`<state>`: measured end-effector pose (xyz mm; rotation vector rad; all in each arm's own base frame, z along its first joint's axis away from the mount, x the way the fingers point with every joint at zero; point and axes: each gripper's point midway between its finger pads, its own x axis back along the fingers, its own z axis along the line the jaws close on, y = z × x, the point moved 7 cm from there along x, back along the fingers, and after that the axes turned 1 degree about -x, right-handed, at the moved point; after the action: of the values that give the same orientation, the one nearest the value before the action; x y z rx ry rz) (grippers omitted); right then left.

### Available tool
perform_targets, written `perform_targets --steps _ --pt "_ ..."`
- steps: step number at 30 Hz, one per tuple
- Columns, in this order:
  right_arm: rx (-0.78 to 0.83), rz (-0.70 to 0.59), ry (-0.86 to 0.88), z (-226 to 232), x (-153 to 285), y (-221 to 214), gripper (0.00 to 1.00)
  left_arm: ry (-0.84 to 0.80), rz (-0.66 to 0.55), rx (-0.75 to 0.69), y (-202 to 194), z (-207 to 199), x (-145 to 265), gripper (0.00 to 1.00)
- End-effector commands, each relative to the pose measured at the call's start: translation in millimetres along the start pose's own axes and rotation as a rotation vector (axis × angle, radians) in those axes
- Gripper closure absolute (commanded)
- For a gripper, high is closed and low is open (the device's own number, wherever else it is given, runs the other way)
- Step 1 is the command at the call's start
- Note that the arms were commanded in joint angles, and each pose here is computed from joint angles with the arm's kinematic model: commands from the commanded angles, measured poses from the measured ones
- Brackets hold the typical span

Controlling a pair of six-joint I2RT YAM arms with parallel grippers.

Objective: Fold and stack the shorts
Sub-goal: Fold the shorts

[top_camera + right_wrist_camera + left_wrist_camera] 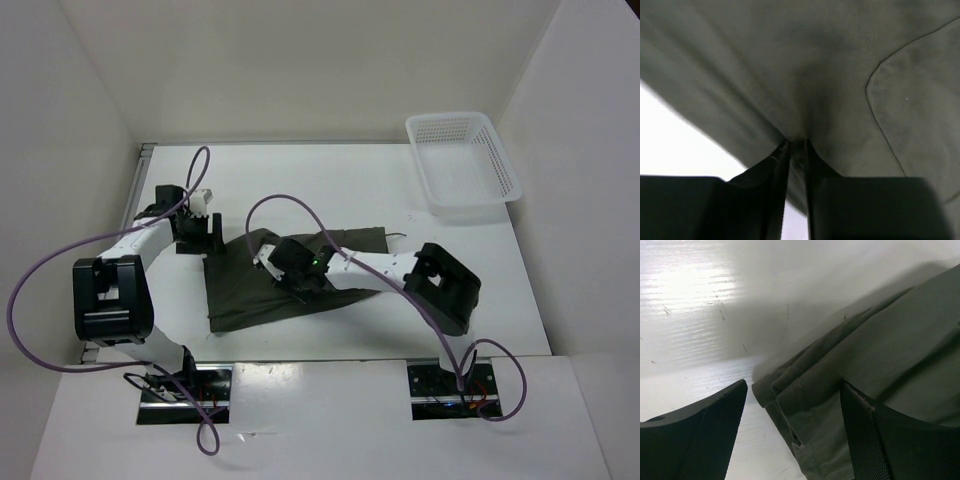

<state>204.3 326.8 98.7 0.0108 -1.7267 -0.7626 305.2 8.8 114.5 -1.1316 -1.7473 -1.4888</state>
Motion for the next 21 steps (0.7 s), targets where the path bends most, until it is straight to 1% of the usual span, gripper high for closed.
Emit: perform_targets --steps 1,3,4,7,9,11,13,16,17,19,20,21 --pt "-0.024 0.029 -0.116 -4 -20 -4 0.81 -0.031 -0.044 -0.019 3 -5 4 0.18" --pt "-0.014 0.04 -0.149 -4 -22 -6 0.81 -0.021 -0.052 -0.021 4 -5 6 0.18" --pt "-0.014 0.04 -0.163 -5 -22 -6 0.83 -0.02 -0.061 -0.024 5 -5 9 0.17" --pt "-0.024 0.031 -0.173 -6 -21 -3 0.83 -0.021 -0.052 -0.021 2 -6 10 0.17" --pt "-0.016 0.029 -0.178 -3 -21 -2 0.9 -0.021 -0.052 -0.021 2 -6 10 0.17" --pt "-0.016 0.029 -0.178 -3 -21 -2 1.0 -0.012 -0.051 -0.021 2 -5 10 0.17" --pt "-0.006 0.03 -0.167 -3 -18 -2 1.0 -0.001 -0.059 -0.024 3 -4 12 0.17" --pt "-0.002 -0.013 -0.156 -4 5 7 1.0 0.025 -0.057 -0.023 3 -2 12 0.17" --pt "0.011 -0.061 -0.153 -3 23 16 1.0 0.026 -0.057 -0.023 3 -2 12 0.14" --pt "0.035 -0.08 -0.136 0 41 14 1.0 0.048 -0.064 -0.025 4 0 15 0.14" --pt "0.078 -0.074 -0.115 8 49 8 1.0 0.048 -0.064 -0.025 4 0 15 0.14" --pt "0.075 -0.109 -0.086 10 66 9 1.0 0.048 -0.064 -0.025 4 0 15 0.14"
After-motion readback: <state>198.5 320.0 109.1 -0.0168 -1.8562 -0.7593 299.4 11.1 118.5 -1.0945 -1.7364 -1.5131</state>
